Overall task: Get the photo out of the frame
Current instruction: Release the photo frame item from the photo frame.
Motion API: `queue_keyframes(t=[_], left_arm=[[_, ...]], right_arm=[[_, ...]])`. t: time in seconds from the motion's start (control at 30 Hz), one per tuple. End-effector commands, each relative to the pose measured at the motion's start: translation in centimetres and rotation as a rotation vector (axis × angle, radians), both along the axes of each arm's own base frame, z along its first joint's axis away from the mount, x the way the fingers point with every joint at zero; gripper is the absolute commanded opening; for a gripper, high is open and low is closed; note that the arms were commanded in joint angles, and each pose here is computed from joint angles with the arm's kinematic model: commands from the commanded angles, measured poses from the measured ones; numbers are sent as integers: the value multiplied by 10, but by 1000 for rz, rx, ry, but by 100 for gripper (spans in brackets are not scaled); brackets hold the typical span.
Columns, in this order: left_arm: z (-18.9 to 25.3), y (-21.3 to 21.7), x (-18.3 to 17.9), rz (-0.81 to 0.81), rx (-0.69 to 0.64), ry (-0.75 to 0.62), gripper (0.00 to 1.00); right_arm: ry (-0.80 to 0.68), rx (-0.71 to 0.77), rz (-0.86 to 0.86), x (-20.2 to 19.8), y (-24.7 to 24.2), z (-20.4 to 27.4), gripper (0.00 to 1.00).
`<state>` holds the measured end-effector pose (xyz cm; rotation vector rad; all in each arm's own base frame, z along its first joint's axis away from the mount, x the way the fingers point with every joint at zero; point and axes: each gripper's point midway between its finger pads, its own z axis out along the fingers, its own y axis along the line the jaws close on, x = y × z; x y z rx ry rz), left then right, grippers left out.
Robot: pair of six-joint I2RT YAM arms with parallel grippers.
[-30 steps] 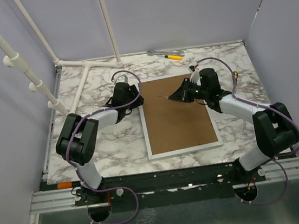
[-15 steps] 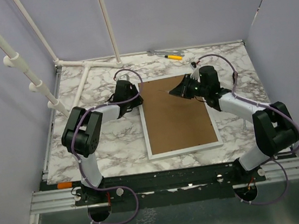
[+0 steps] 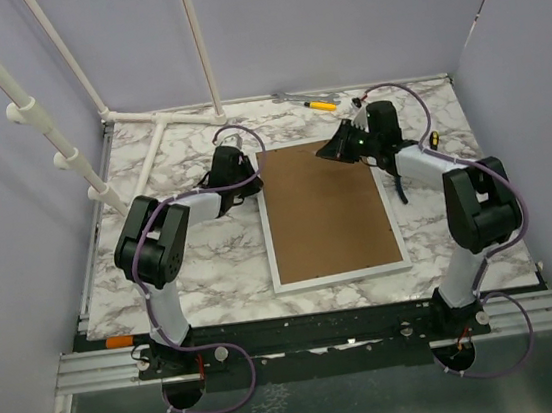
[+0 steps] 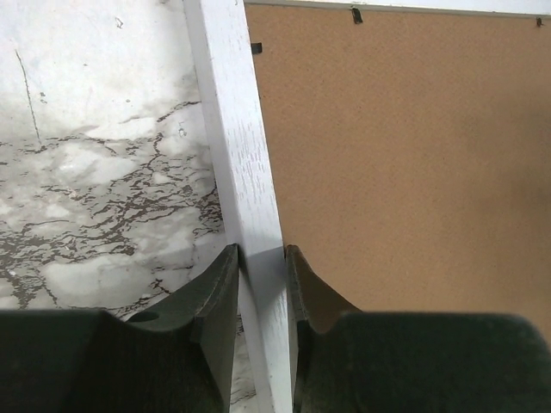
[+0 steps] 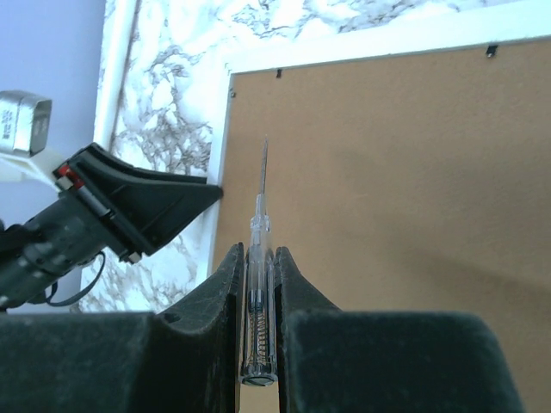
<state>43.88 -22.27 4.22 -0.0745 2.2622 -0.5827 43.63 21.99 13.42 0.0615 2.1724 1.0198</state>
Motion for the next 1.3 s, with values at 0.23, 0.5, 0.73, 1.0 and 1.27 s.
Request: queue_keyframes(t=[0.23,0.5,0.73,1.0,1.27], left_arm=[[-23,-33,-30,-190,24,40,17],[-25,-44,-29,-213,-5,53,18],[-13,-42,-24,-167,-22,36,42],[28,-46,0,-101,-136,-37,57],[45,-29,34,-14,-227,-71,52]], right_arm=[[-3,-27,179,21,17,-15,1],[27,9,246,41,32,-30,1],[56,21,276,51,38,-43,1],[80,26,311,55,42,-56,1],[101,90,356,53,42,-57,1]])
